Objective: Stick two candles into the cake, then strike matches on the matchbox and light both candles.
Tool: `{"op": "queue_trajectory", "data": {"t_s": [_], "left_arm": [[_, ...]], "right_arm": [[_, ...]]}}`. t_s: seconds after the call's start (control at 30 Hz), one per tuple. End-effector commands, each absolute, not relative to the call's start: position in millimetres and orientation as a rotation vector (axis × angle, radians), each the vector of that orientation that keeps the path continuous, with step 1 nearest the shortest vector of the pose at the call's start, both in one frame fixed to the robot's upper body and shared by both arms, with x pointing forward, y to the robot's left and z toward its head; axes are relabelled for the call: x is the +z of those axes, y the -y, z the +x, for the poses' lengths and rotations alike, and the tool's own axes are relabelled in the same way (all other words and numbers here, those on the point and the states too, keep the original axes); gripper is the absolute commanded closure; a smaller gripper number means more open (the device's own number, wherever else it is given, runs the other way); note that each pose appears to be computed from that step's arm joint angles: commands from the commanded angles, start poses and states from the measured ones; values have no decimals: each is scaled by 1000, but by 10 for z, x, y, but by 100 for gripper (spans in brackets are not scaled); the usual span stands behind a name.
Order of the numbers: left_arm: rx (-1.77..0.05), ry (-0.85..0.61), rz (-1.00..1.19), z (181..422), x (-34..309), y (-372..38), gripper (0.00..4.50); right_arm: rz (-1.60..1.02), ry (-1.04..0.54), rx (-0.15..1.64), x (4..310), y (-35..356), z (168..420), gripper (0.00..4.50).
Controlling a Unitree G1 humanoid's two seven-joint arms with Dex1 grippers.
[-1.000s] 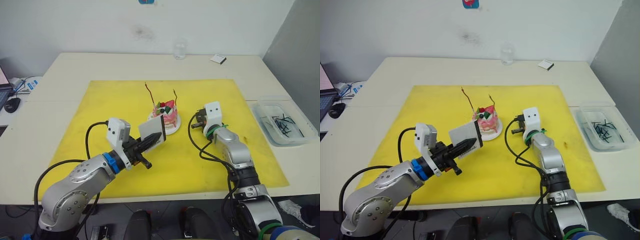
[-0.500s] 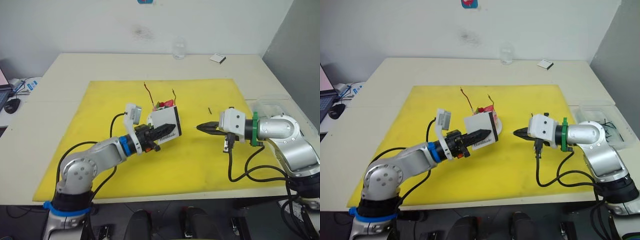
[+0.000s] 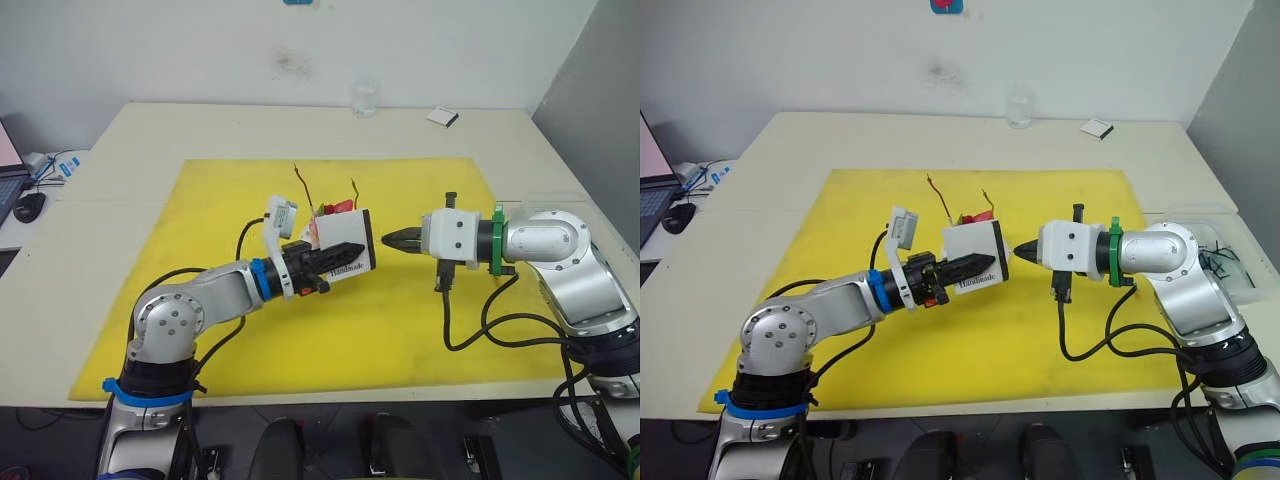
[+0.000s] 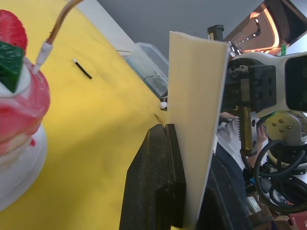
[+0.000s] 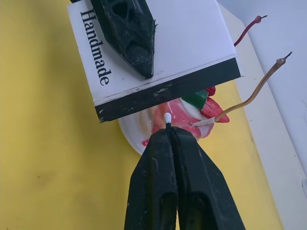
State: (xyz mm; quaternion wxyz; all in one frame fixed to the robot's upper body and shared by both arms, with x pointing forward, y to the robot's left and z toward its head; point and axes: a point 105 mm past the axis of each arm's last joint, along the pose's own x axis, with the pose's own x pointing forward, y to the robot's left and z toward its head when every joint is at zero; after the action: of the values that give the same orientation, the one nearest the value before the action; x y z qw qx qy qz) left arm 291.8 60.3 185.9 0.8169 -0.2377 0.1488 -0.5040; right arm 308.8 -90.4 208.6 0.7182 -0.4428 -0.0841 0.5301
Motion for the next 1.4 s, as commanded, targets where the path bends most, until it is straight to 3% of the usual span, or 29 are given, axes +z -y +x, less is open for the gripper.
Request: {"op": "queue_trajectory", "data": {"t_s": [0.03, 0.8, 1.4], "left_arm": [[-1106, -273, -493, 2879, 1977, -559, 450], [-1085, -257, -490, 2942, 2021, -704, 450], [-1112, -257, -490, 2926, 2017, -635, 450]], "right_arm": [[-1015, 259, 1177, 2236, 835, 3021, 448], [-1037, 225, 1175, 2268, 933, 3011, 448], [-1032, 265, 1207, 2295, 770, 3013, 448]]}}
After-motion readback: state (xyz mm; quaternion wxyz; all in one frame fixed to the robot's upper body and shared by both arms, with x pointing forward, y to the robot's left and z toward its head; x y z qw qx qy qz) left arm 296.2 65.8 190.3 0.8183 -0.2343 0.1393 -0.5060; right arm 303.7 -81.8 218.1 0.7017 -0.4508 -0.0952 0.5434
